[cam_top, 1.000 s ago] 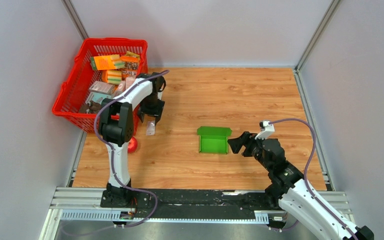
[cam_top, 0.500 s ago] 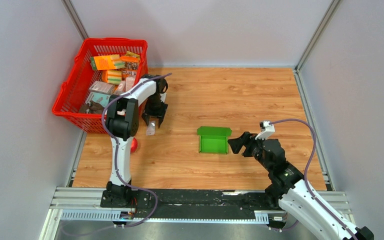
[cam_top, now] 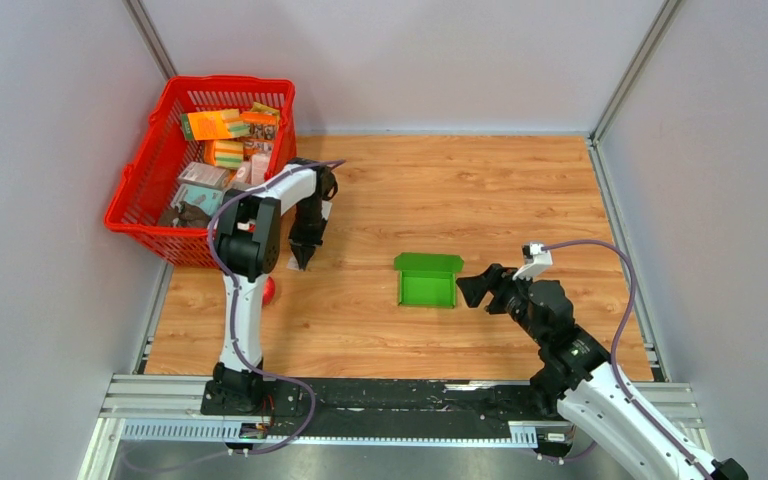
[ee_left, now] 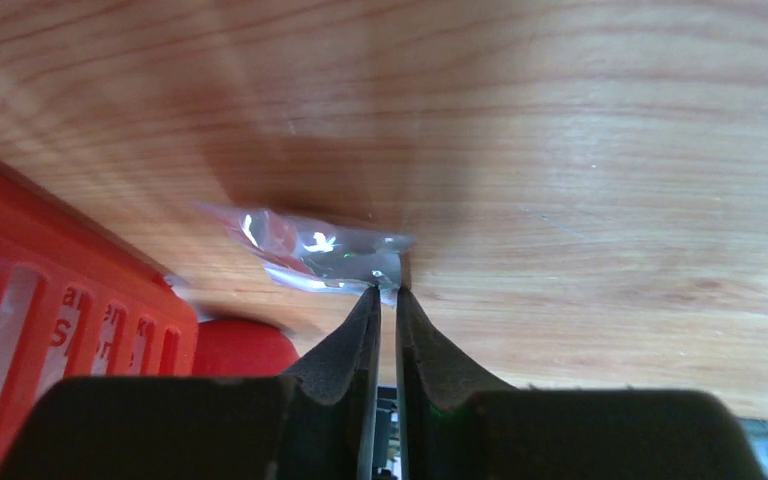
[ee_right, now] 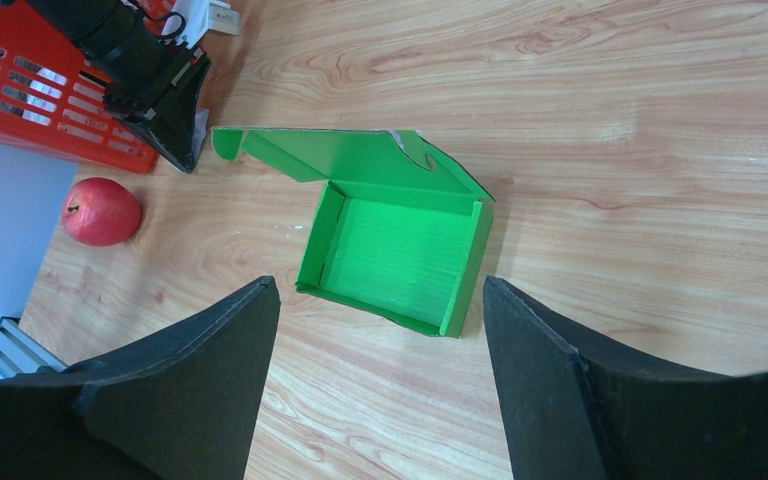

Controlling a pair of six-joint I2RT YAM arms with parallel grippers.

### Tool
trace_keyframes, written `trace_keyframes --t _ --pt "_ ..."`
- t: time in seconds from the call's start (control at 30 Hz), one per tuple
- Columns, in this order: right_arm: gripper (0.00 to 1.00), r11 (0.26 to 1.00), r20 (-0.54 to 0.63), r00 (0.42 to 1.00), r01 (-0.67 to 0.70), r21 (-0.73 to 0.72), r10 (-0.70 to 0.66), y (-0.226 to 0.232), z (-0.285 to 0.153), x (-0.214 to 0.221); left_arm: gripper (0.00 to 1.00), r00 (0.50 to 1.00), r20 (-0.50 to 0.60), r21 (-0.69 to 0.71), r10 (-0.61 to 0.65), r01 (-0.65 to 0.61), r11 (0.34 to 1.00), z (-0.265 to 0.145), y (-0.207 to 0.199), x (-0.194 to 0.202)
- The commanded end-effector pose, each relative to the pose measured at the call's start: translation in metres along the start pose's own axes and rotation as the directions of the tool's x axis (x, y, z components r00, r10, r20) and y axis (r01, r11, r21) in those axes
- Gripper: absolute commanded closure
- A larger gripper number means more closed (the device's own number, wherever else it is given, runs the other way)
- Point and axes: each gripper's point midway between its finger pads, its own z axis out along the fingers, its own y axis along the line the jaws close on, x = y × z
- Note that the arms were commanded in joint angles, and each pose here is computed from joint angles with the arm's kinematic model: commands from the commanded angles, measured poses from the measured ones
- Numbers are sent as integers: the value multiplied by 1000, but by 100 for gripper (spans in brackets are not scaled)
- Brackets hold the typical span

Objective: Fold the paper box

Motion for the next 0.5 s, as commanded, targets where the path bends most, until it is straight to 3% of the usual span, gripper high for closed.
trace_keyframes --t 0.0,0.07,0.1,0.17,0.23,0.37,0.43,0.47 --pt "23 1000 34 999 2 -13 -1 4 0 -9 84 988 153 -169 36 -9 986 -35 10 -3" --pt "23 1000 39 999 3 -12 -3 4 1 -9 85 967 247 -168 62 -21 986 -51 -1 -7" --pt "23 1000 34 999 4 -11 -3 3 1 -8 93 963 259 -135 69 -35 990 -52 -8 -6" --pt "23 1000 34 999 3 -11 -3 3 2 -8 100 948 311 -108 64 -32 994 -64 -13 -9" --pt "23 1000 27 1000 4 -7 -4 3 3 -8 100 938 341 -130 65 -21 991 -74 -8 -14" --pt "23 1000 30 1000 2 -11 -2 4 3 -8 100 951 305 -215 49 18 977 -77 13 -22" --pt "23 1000 29 1000 1 -13 0 4 3 -8 100 948 317 -320 14 94 943 -84 39 -30" --pt "23 1000 31 1000 0 -16 0 5 3 -8 100 968 252 -382 0 99 919 -75 50 -26"
